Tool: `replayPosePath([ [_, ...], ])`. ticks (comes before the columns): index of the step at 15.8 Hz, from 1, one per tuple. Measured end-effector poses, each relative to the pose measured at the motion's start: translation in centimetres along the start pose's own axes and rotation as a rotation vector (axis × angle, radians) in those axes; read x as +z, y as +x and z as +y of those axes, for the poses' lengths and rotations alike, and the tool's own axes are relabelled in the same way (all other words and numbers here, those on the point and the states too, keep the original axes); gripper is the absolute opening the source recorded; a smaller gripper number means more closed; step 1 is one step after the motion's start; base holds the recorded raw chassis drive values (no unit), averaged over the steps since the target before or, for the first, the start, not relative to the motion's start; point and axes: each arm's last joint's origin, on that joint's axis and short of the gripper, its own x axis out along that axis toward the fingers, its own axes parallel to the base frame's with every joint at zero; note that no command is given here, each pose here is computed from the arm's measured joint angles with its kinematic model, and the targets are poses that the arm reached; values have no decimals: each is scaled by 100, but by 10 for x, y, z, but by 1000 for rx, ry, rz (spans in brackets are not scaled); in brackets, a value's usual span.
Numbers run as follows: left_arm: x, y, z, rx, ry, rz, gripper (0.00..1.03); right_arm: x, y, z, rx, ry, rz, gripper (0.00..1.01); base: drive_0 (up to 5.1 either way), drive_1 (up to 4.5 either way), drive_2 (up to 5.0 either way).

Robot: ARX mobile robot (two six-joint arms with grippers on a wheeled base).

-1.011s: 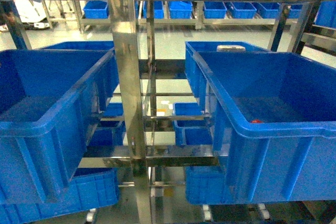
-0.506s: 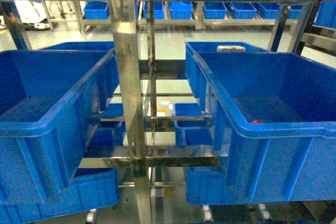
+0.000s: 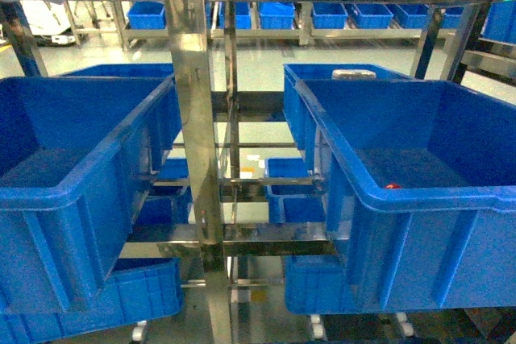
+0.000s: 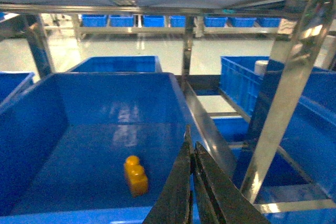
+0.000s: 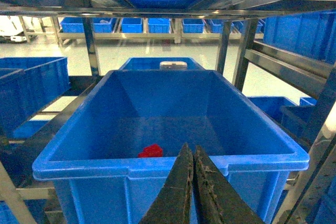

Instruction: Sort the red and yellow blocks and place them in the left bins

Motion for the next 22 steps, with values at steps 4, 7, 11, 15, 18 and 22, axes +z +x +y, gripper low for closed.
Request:
replayPosePath([
  [4,-9,-20,1,14,0,-10,2,-7,-12,0,0,0,-34,2,0,0,0],
  [7,-14,-30,1,14,0,-12,2,-11,-17,0,0,-1,-5,2,0,0,0],
  [11,-20,-41,1,14,0,-9,2,-9,-25,0,0,-1,-15,2,0,0,0],
  [15,-26,-49,1,13,0,-20,2,-8,-32,0,0,-1,-21,2,0,0,0],
  [18,-24,-55,1,13,0,-35,2,-8,-35,0,0,-1,-19,2,0,0,0],
  [22,-24,-62,1,13,0,-35,2,-8,-40,0,0,-1,-19,2,0,0,0],
])
